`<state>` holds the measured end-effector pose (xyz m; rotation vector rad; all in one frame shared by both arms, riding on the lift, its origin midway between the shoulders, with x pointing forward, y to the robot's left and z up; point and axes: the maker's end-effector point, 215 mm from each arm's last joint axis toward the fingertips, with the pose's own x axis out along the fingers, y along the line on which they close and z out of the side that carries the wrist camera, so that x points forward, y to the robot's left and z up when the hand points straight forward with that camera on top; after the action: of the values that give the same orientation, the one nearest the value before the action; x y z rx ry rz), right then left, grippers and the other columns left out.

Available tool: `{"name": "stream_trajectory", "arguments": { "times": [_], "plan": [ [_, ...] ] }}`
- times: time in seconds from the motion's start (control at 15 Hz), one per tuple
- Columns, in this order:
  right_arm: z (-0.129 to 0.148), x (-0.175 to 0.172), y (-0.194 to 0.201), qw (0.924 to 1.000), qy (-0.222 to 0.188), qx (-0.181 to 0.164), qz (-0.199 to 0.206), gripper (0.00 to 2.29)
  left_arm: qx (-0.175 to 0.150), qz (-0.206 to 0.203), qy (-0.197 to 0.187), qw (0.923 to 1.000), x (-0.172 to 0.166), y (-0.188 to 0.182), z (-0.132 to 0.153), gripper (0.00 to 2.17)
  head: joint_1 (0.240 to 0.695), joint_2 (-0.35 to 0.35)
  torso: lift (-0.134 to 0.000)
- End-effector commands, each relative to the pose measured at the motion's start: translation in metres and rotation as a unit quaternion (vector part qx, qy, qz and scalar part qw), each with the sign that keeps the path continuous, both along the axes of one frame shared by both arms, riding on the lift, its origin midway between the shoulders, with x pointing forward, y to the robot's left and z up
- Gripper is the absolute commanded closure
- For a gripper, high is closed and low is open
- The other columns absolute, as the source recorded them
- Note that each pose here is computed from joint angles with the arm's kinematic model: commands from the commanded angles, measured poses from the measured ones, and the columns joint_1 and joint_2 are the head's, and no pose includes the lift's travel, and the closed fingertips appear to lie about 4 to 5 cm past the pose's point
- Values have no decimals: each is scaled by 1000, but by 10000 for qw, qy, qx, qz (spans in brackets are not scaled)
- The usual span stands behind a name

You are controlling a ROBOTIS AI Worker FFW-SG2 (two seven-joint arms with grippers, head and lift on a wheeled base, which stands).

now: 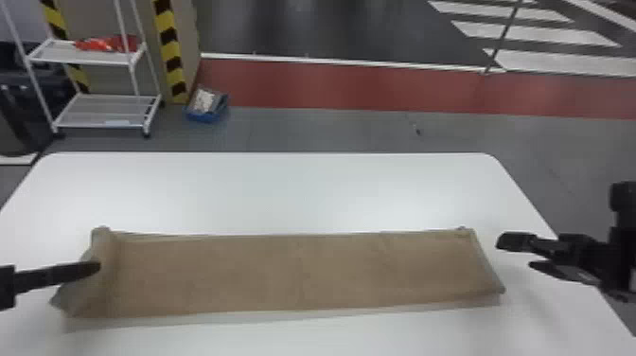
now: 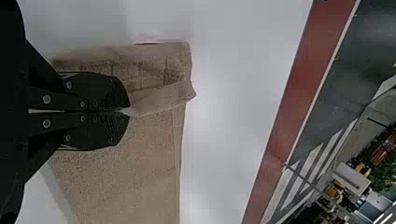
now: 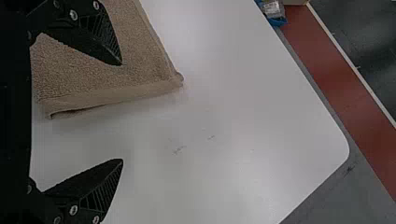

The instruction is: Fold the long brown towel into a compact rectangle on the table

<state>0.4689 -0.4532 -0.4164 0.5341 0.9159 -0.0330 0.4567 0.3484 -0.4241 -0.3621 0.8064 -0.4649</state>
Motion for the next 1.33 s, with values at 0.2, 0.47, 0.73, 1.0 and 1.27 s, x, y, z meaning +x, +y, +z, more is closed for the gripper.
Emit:
{"name": "stream_trajectory", "arguments": {
  "times": [0.2,0.47,0.73,1.0,1.27],
  "plan": [
    [2,-2,-4,10000,-25,13,-35,161,-200,216,-42,9996,-3,17,21,1970,695,-123,-125],
    [0,-4,-3,10000,-4,13,-33,161,-212,196,10,9996,-7,13,15,1585,695,-112,-125],
    [1,-5,-1,10000,-26,-10,-13,161,10,126,-30,9999,0,0,2,1123,695,-123,-125],
    [-3,-11,-5,10000,5,8,-69,161,211,240,-208,9993,14,7,3,1703,695,-122,-125],
    [-4,-12,-6,10000,9,11,-83,161,-48,347,-515,9981,19,15,24,1706,695,-121,-125]
  ]
}}
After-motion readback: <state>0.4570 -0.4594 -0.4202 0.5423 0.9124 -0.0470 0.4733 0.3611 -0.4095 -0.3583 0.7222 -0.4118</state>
